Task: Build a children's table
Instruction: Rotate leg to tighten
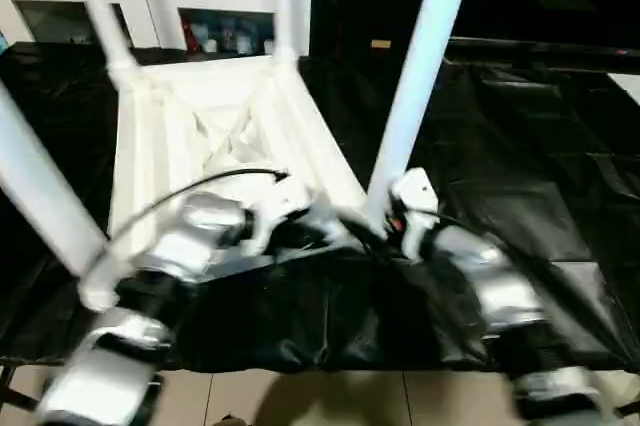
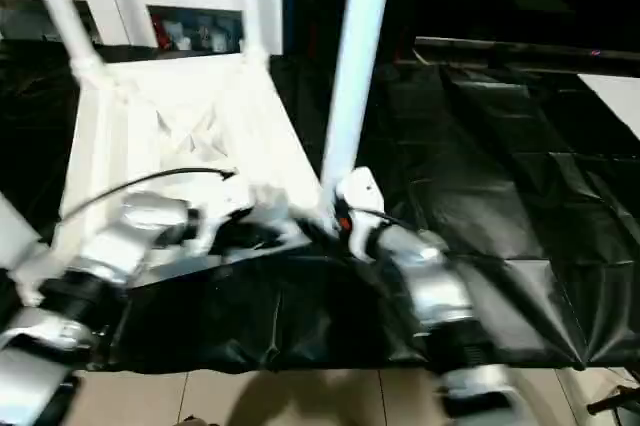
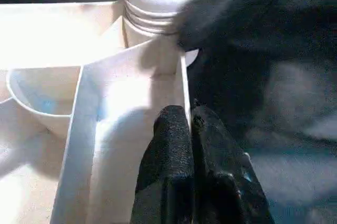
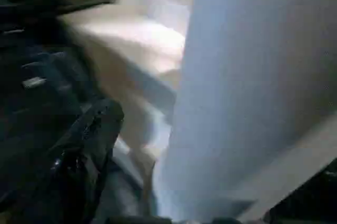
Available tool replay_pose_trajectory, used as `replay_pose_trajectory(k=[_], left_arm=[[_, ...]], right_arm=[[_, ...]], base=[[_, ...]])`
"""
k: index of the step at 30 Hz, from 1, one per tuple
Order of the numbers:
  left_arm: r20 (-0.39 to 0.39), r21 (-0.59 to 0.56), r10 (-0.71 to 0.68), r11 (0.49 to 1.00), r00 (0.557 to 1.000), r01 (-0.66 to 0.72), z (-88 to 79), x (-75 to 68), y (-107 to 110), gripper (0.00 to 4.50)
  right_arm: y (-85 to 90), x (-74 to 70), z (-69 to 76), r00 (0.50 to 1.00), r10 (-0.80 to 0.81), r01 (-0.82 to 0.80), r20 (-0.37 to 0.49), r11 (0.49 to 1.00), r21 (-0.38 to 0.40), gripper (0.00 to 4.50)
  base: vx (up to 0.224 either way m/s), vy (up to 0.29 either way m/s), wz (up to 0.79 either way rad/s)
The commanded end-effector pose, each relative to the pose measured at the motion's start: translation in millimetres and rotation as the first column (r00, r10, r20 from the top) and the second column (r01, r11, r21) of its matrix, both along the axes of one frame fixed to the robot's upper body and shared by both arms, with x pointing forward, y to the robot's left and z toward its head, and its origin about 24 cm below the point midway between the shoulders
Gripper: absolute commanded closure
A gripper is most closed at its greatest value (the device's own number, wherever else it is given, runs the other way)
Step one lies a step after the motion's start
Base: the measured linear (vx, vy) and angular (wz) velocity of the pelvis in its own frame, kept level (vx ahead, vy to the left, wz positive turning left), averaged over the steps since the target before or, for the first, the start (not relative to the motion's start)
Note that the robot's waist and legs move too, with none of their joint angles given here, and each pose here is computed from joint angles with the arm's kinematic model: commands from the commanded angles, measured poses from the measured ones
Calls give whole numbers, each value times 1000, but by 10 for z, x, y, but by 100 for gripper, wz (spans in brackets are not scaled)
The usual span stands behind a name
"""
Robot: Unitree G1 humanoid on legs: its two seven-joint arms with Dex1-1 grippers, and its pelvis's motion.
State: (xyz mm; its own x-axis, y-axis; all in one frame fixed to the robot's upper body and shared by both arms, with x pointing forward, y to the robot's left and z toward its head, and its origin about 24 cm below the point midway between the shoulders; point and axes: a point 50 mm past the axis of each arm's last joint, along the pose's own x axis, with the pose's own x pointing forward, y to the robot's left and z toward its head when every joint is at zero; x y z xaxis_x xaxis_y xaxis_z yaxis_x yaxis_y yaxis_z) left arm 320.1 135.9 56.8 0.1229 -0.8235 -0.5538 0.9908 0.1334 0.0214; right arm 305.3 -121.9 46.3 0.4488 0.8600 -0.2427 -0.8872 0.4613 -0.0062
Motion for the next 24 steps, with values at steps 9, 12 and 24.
replay_pose_trajectory(k=[9,12,24], left_arm=[[-146,27,-205,977,968,211,-88,-166,127,450],[-155,36,-224,972,962,232,-77,-164,161,450],[-134,30,-145,988,980,150,-65,-91,181,450]], right_arm=[[-94,-184,18,924,358,-366,-134,929,-46,86],[-99,-187,16,908,392,-402,-152,914,-46,114],[-35,-160,36,931,346,-347,-118,938,4,189]], base=[[0,0,0],[0,0,0],[0,0,0]])
